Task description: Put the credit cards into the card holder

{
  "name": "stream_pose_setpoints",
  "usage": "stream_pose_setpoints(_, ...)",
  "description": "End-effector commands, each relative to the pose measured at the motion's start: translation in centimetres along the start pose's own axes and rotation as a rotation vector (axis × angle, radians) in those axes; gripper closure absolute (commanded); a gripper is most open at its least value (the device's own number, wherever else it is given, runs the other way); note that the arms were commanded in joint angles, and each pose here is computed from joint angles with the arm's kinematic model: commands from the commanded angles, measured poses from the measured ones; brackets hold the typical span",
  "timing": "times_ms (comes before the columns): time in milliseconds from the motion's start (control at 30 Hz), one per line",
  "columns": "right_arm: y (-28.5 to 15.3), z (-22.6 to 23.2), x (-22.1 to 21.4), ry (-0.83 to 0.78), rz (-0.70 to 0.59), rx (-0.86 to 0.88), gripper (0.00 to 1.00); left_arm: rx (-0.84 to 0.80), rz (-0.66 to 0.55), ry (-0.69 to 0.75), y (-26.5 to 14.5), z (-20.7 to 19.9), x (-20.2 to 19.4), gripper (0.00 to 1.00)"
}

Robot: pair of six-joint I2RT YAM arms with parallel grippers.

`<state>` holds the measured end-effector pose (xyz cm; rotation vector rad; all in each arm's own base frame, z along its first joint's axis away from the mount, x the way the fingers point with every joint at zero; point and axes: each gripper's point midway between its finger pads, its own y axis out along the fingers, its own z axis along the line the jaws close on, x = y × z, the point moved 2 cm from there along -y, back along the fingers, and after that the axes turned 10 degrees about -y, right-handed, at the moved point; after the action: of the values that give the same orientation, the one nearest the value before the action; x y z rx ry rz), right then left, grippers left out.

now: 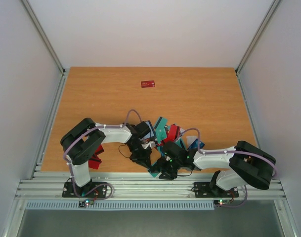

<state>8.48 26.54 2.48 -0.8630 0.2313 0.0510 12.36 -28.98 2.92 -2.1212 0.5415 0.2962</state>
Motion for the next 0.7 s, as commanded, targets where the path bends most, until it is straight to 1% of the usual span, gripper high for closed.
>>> stream_pose_setpoints(0, 0.1, -1.1, 2.0, -0.001, -0.129, -0.026, 0.48, 0.05, -0.003, -0.039, 1.7, 2.0, 0.2, 0.91)
stream_pose_setpoints(133, -0.1, -1.1, 2.0, -0.004, -0.14, -0.022, 0.54, 0.048, -0.001, -0.044, 1.7, 2.1, 0.2, 0.91)
stream_pose_setpoints(433, -0.6, -0.4, 2.1, -0.03, -0.158, 0.0, 0.7, 0.038, 0.011, -0.052, 2.1, 2.2, 0.2, 0.91)
stream_pose_setpoints(567, -1.0, 0.1, 2.1, -0.045, -0.161, 0.01, 0.72, 0.029, 0.014, -0.055, 2.2, 2.1, 0.2, 0.91)
stream_pose_setpoints(667, -1.2, 0.5, 2.0, -0.061, -0.156, 0.012, 0.75, 0.023, 0.015, -0.059, 2.3, 2.1, 0.2, 0.91)
